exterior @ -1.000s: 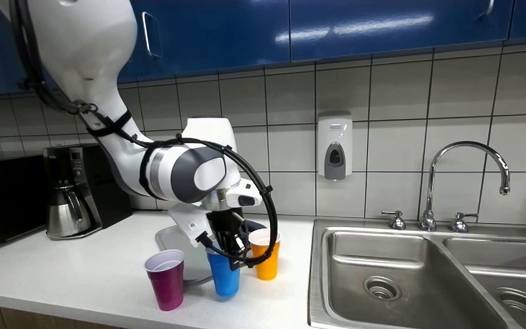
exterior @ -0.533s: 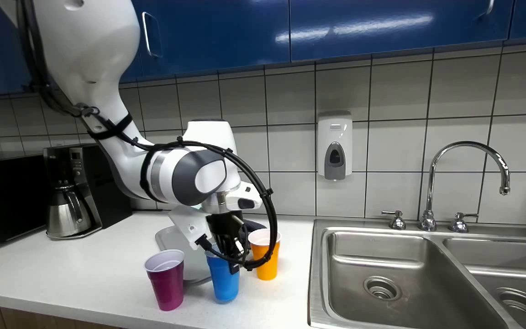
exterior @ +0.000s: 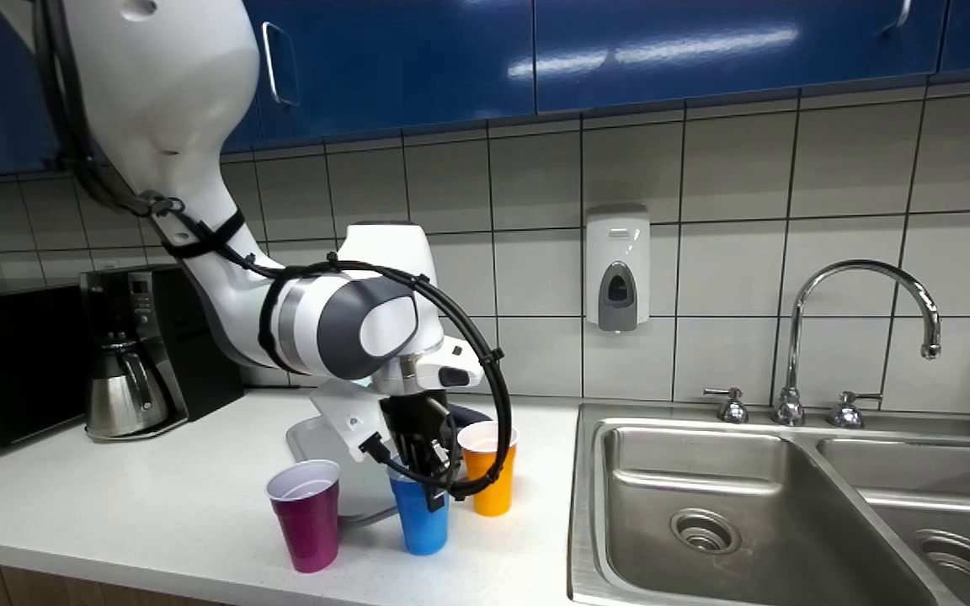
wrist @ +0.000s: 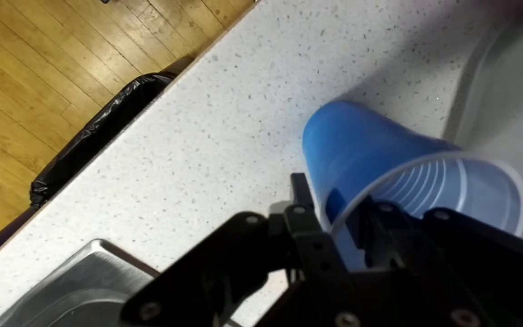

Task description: Shift all the cups to the counter

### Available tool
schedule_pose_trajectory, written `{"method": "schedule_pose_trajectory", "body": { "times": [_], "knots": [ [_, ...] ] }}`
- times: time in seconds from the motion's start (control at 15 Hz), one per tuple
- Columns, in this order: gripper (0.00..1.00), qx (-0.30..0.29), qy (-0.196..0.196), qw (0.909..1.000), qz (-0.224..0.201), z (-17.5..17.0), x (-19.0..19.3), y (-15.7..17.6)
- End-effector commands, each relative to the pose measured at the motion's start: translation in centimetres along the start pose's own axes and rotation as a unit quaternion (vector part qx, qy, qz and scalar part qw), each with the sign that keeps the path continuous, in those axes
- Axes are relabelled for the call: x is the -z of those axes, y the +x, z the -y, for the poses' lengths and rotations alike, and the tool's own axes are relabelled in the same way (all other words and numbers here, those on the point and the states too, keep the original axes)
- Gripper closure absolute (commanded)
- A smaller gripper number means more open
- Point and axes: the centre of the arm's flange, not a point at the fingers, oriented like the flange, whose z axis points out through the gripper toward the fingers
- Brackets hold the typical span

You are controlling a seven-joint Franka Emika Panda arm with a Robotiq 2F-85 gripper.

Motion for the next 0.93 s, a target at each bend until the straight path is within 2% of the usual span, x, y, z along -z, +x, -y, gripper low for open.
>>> {"method": "schedule_pose_trajectory", "body": {
  "times": [0.0,0.4,0.87],
  "knots": [
    [0.44,-0.007,-0.006,0.9999,0.006,0.1,0.4,0.1],
    [0.01,-0.006,-0.004,1.0,0.006,0.1,0.5,0.1],
    [0.0,-0.008,0.0,1.0,-0.003,0.1,1.8,0.2]
  ]
}}
